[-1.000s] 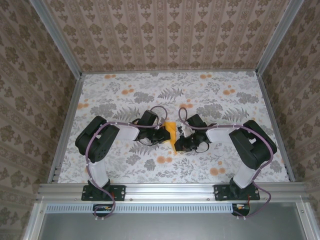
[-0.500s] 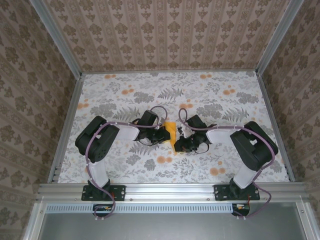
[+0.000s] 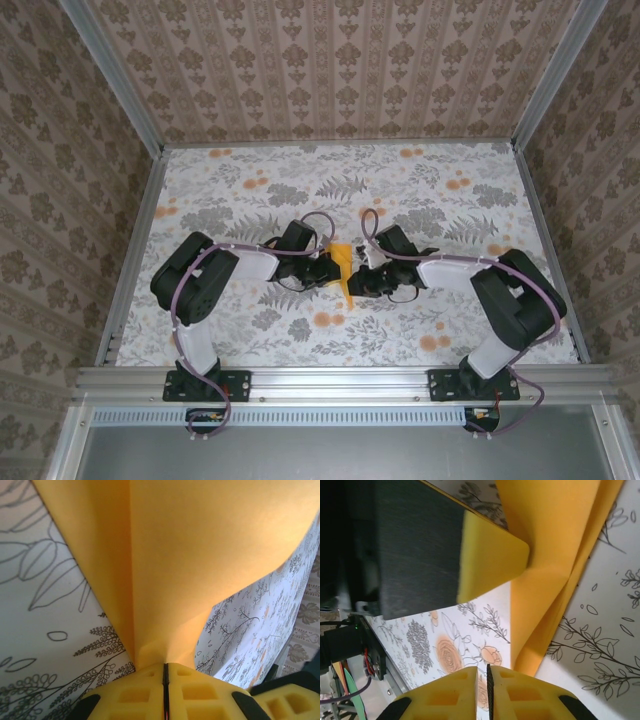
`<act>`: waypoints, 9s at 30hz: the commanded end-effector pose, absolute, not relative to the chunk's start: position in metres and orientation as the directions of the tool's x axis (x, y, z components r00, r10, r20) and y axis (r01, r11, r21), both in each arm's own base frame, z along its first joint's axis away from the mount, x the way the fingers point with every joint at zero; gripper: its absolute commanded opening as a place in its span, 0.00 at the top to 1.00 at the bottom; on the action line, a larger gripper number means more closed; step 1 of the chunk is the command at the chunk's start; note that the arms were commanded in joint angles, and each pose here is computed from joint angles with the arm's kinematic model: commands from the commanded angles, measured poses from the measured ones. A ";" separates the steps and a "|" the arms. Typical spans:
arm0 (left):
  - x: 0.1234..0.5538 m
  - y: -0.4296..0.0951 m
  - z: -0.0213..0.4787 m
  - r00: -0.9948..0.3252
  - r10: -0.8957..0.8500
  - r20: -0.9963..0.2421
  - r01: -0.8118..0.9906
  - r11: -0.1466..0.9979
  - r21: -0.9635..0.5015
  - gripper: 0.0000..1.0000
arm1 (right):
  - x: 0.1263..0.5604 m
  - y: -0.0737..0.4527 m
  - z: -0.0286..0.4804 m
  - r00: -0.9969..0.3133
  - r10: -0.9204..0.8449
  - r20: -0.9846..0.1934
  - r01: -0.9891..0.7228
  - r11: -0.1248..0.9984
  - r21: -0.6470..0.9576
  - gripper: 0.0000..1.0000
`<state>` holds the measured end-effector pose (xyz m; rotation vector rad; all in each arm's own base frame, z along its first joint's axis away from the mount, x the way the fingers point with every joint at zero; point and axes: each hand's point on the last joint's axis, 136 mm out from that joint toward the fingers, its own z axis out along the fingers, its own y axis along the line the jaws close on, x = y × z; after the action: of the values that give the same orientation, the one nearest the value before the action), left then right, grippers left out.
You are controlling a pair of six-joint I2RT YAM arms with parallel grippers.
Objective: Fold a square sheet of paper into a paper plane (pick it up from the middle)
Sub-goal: Fold the wing for the fifth time at the center of the table.
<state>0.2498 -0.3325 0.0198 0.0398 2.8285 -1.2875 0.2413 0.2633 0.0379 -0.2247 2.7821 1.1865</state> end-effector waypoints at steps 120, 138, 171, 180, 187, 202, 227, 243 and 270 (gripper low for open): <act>0.286 -0.348 0.043 -0.963 0.120 -0.241 0.262 0.624 -0.736 0.80 | 0.199 0.229 -0.003 -0.984 -0.179 0.022 -0.127 0.777 0.616 0.89; 0.292 -0.345 0.025 -0.968 0.116 -0.223 0.243 0.655 -0.715 0.81 | 0.192 0.225 -0.008 -0.983 -0.178 0.044 -0.113 0.777 0.619 0.89; 0.290 -0.342 0.020 -0.976 0.109 -0.189 0.213 0.674 -0.707 0.82 | 0.282 0.257 0.027 -0.966 0.149 -0.212 0.001 0.819 0.573 0.88; 0.298 -0.353 0.064 -0.953 0.108 -0.283 0.289 0.600 -0.745 0.80 | 0.273 0.236 -0.001 -0.966 0.214 -0.149 0.098 0.828 0.552 0.87; 0.290 -0.354 0.074 -0.942 0.106 -0.318 0.321 0.559 -0.764 0.79 | 0.269 0.229 -0.013 -0.963 0.252 -0.099 0.154 0.811 0.564 0.87; 0.269 -0.357 0.028 -0.959 0.157 -0.236 0.282 0.615 -0.736 0.84 | 0.264 0.222 -0.017 -0.963 0.266 -0.047 0.197 0.812 0.549 0.87; 0.327 -0.298 -0.012 -0.984 0.095 -0.151 0.163 0.818 -0.552 0.84 | 0.206 0.185 -0.053 -0.990 0.115 0.079 0.139 0.888 0.439 0.87; 0.363 -0.286 0.074 -0.946 0.044 -0.321 0.238 0.767 -0.596 0.83 | 0.268 0.243 -0.003 -0.996 0.020 -0.090 -0.041 0.780 0.625 0.86; 0.302 -0.313 0.002 -0.991 0.037 -0.125 0.105 0.798 -0.593 0.87 | 0.277 0.289 0.045 -0.971 -0.124 -0.202 -0.233 0.654 0.720 0.84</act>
<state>0.3073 -0.3226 0.0215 0.1756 2.7843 -1.0645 0.2913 0.2807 0.0367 -0.1819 2.7169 1.2051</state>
